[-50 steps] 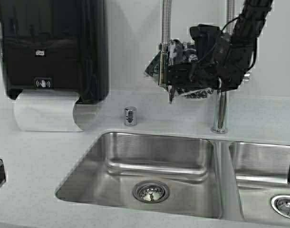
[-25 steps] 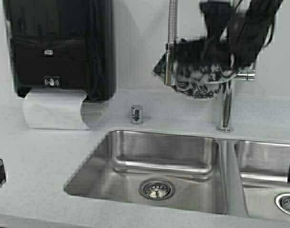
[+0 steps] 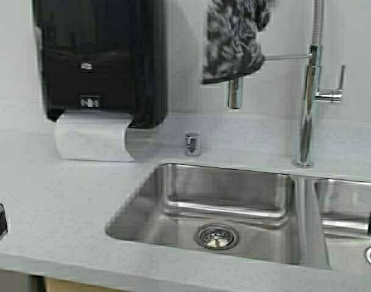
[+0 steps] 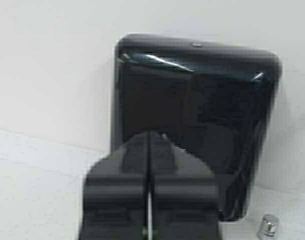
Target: Get the cloth and wipe up the spill under the wine glass
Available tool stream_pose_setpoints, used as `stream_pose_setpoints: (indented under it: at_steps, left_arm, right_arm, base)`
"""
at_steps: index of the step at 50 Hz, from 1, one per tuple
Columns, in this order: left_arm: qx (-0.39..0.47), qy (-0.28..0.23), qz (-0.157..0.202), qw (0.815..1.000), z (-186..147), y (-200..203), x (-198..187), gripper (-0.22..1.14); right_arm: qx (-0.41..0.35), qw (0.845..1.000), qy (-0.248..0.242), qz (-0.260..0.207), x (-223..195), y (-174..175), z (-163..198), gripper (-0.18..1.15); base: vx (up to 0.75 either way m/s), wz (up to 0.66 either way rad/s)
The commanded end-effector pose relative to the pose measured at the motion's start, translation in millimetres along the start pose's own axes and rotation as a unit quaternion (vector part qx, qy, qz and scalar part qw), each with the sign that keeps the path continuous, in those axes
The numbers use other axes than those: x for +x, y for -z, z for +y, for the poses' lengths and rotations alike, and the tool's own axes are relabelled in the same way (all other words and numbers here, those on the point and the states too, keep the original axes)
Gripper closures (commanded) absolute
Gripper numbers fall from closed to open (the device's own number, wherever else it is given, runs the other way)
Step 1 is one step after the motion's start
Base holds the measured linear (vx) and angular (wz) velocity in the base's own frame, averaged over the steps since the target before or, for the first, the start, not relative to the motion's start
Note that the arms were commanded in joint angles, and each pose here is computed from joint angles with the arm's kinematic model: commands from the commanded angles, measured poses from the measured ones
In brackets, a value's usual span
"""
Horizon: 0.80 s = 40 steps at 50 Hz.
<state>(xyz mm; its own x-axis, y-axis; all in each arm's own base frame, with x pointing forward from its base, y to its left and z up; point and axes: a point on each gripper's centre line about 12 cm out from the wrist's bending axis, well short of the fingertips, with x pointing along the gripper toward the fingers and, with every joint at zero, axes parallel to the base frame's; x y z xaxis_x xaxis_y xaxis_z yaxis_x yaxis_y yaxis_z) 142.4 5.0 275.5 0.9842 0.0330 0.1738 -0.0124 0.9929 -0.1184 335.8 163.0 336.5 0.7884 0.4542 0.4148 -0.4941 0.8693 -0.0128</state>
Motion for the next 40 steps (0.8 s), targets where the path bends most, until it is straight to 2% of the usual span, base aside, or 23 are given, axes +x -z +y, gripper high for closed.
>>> stream_pose_setpoints:
  at_steps: [1,12,19,26,40]
  left_arm:
    - [-0.002,-0.001,0.004,1.0,-0.1,-1.4,2.7,0.89]
    - [-0.006,-0.001,0.007,1.0,0.1,-0.7,2.7,0.89]
    - [-0.006,-0.001,0.007,1.0,0.1,-0.7,2.7,0.89]
    - [-0.009,-0.002,0.004,1.0,0.0,-1.9,2.4,0.89]
    - [-0.014,-0.002,0.001,1.0,-0.1,-3.9,2.7,0.89]
  right_arm:
    - [0.002,0.999,-0.017,-0.027,5.1,-46.4,15.6,0.91]
    - [0.011,0.999,-0.039,0.002,3.5,-76.9,36.8,0.91]
    - [0.012,0.998,-0.041,0.051,-0.9,-76.3,41.0,0.91]
    - [0.017,0.996,-0.046,0.077,-5.7,-72.3,45.9,0.91]
    - [0.02,0.995,-0.051,0.083,-5.8,-71.0,50.4,0.91]
  base:
    - [-0.05,0.13]
    - [-0.05,0.15]
    - [-0.06,0.19]
    - [-0.1,0.23]
    - [-0.12,0.3]
